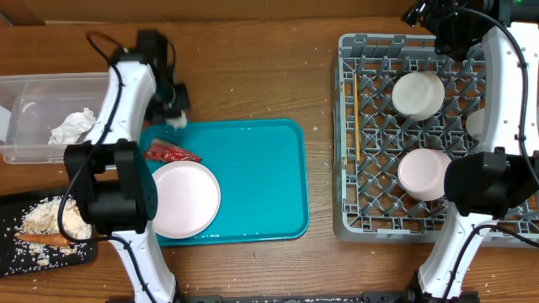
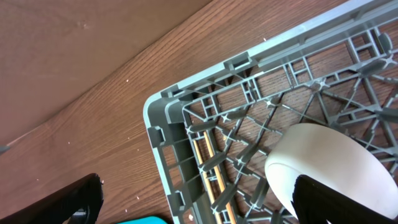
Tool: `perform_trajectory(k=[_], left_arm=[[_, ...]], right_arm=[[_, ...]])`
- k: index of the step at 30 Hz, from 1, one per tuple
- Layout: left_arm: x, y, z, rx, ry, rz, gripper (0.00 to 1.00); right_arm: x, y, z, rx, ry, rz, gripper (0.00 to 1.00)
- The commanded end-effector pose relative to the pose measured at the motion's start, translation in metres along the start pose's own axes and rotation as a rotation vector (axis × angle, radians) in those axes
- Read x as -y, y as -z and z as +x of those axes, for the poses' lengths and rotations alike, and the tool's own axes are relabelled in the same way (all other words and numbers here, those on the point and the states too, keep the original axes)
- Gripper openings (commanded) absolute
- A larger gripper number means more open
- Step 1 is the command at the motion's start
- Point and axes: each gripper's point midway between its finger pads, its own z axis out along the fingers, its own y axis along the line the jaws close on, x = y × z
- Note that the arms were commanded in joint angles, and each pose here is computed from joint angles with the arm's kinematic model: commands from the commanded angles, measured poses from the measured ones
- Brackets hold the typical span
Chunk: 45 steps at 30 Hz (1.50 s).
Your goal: Sort waste into correct bins and load items into the dishwasher
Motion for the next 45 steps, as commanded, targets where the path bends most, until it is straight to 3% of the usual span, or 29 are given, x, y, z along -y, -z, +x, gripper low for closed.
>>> perform_trajectory(k=[1,8,15,16,17,19,26,33,37,40,42,45], left_arm=[[0.014,0.063,-0.037,0.166,-0.003,0.052,0.04],[-0.051,0.142,-0.089,0.448,0.128,-0.217,0.04],[-0.134,0.138,-0.098,0.461,0.291,-0.311,0.05],[-0.147,0.136,-0.097,0.458,0.335,-0.316,0.15],[-0.16,0.135,-0.095,0.457,0.383,-0.315,0.34],[-0.18,0.131,-0.09,0.44,0.466,-0.288,1.0],[-0.176,0.114,-0.06,0.28,0.518,-0.045,1.0],[-0.108,0.112,-0.039,0.129,0.397,0.25,1.0],[-0.067,0.106,-0.019,0.038,0.274,0.213,0.96],[-0.05,0.101,-0.006,-0.011,0.217,0.127,0.87],[-0.04,0.099,0.004,-0.045,0.262,0.076,0.81],[-0.02,0.097,0.012,-0.076,0.346,0.065,0.88]], right_arm=[[-0.012,0.023,-0.007,0.052,0.01,-0.03,1.0],[-0.012,0.023,-0.007,0.052,0.01,-0.03,1.0],[-0.012,0.023,-0.007,0.052,0.01,-0.03,1.0],[-0.012,0.023,-0.007,0.053,0.01,-0.03,1.0],[-0.012,0.023,-0.007,0.052,0.01,-0.03,1.0],[-0.012,0.023,-0.007,0.053,0.01,-0.03,1.0],[-0.012,0.023,-0.007,0.052,0.01,-0.03,1.0],[-0.012,0.023,-0.007,0.052,0.01,-0.03,1.0],[-0.012,0.023,-0.007,0.053,0.01,-0.03,1.0],[-0.012,0.023,-0.007,0.053,0.01,-0.03,1.0],[-0.012,0.023,-0.007,0.053,0.01,-0.03,1.0],[-0.012,0.023,-0.007,0.053,0.01,-0.03,1.0]])
